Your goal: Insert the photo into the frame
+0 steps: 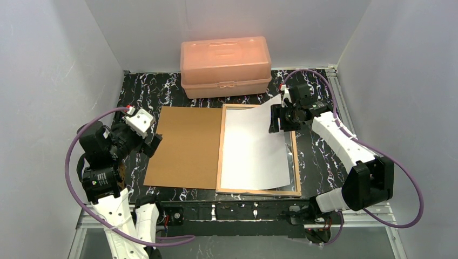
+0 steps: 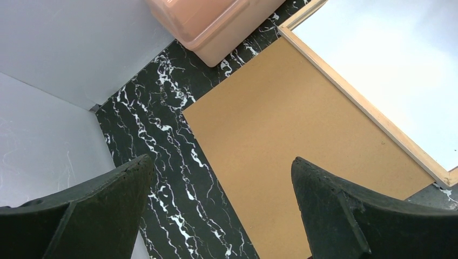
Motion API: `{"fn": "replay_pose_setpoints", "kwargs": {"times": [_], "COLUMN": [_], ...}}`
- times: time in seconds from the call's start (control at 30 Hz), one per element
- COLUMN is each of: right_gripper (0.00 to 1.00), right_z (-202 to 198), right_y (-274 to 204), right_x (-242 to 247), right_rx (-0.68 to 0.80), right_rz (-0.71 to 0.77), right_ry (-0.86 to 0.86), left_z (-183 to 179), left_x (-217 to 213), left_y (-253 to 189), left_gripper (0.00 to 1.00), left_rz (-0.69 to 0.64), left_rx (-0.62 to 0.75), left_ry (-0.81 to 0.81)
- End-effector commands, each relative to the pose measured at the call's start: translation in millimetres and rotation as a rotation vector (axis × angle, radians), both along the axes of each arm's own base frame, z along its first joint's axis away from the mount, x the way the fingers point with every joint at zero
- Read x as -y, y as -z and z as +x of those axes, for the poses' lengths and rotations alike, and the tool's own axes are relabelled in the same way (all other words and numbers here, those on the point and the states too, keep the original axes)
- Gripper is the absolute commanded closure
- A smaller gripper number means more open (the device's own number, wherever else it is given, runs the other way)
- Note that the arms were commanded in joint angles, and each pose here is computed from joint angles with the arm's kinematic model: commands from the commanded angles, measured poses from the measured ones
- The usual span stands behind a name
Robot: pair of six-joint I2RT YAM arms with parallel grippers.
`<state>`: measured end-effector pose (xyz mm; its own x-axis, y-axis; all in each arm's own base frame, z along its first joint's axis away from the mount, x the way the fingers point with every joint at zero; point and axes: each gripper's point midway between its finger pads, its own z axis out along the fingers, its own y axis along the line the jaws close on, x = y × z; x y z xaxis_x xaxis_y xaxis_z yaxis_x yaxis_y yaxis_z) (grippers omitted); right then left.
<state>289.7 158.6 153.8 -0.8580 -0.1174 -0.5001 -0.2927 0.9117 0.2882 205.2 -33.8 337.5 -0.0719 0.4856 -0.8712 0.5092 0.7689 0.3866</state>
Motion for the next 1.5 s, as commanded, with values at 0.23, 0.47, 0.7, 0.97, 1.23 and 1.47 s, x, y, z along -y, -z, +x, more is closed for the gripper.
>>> {"fn": "replay_pose_setpoints", "kwargs": {"times": [0.23,0.47,0.7,0.97,1.23,1.47], "right_gripper": [0.01,0.01,0.01,0.01,0.01,0.01], "right_z": [22,21,16,-38,-66,-59], "right_y": [-12,-16,-41,-41,23,61], "right_x": [43,47,-3,-179,-278,-295], "right_rx": [0.13,0.14,0.159,0.243,0.209,0.193], "right_rz": [-0.192,-0.186,-0.039,0.039,-0.098,-0.111], "right_ry": [0.151,0.203,0.215,-0.009,-0.147,-0.132], "left_z": [-8,-7,3,14,17,16], "left_x": [1,-2,-18,-47,-75,-89], "left_y": [19,25,59,105,121,135], "left_gripper": [0.01,0.01,0.02,0.09,0.11,0.1], "left_rz": [-0.009,-0.02,-0.079,-0.063,-0.076,-0.038], "left_rx": [-0.101,-0.134,-0.328,-0.559,-0.651,-0.705], "left_ry": [0.006,-0.015,-0.116,-0.248,-0.369,-0.395]}}
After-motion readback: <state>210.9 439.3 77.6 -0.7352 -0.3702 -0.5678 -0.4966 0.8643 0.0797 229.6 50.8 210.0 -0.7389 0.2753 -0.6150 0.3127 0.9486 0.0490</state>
